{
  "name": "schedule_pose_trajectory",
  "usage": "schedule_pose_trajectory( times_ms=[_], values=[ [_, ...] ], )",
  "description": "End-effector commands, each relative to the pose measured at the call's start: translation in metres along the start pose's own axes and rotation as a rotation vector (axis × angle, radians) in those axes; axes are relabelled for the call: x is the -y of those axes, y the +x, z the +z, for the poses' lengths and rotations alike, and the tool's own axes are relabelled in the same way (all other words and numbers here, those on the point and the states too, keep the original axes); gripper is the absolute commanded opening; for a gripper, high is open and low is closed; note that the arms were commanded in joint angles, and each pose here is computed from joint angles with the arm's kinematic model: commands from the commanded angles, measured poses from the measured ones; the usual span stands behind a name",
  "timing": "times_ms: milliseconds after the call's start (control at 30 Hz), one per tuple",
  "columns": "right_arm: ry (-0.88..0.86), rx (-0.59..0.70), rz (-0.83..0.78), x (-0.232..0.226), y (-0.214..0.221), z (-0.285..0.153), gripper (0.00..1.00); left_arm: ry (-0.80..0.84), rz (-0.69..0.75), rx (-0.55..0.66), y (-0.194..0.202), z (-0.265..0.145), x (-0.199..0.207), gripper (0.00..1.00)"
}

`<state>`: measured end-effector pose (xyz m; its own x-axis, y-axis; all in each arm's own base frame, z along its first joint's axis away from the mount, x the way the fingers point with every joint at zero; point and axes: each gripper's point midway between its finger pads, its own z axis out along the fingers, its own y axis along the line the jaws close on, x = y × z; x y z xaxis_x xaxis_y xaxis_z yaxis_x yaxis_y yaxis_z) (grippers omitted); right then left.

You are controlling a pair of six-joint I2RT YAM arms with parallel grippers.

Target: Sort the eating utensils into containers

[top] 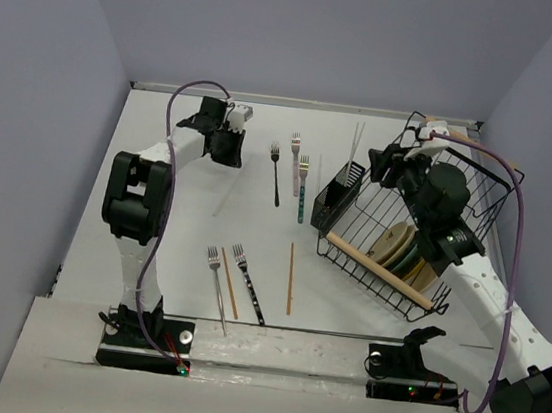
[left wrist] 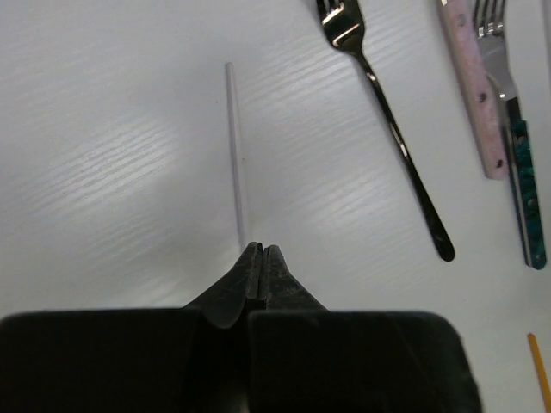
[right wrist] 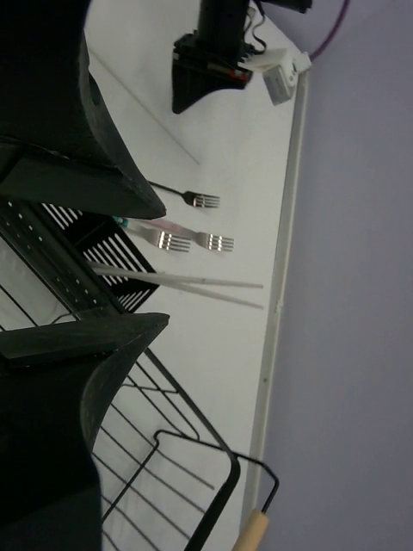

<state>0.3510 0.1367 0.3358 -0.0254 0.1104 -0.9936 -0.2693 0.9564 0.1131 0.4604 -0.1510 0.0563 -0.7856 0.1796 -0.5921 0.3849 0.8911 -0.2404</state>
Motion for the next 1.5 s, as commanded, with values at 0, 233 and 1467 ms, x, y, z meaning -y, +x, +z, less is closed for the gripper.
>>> schedule_pose_trajectory(
  times_ms=[0,233,1467],
  values=[
    [-0.307,0.006,0.023,-0.057,-0.021,-0.001,0.54,0.069,0.066,0.177,-0.057,-0.065,0.032,0.0],
    [-0.458,-0.028,0.103,-0.089,-0.031,0.006,0.64,0.1,0.1,0.264,-0.078,-0.112,0.052,0.0],
    [-0.344,-0.109,0.068,-0.068,0.0,0.015,0.7,-0.122,0.236,-0.215,0.062,0.019,-0.014,0.47]
  ],
)
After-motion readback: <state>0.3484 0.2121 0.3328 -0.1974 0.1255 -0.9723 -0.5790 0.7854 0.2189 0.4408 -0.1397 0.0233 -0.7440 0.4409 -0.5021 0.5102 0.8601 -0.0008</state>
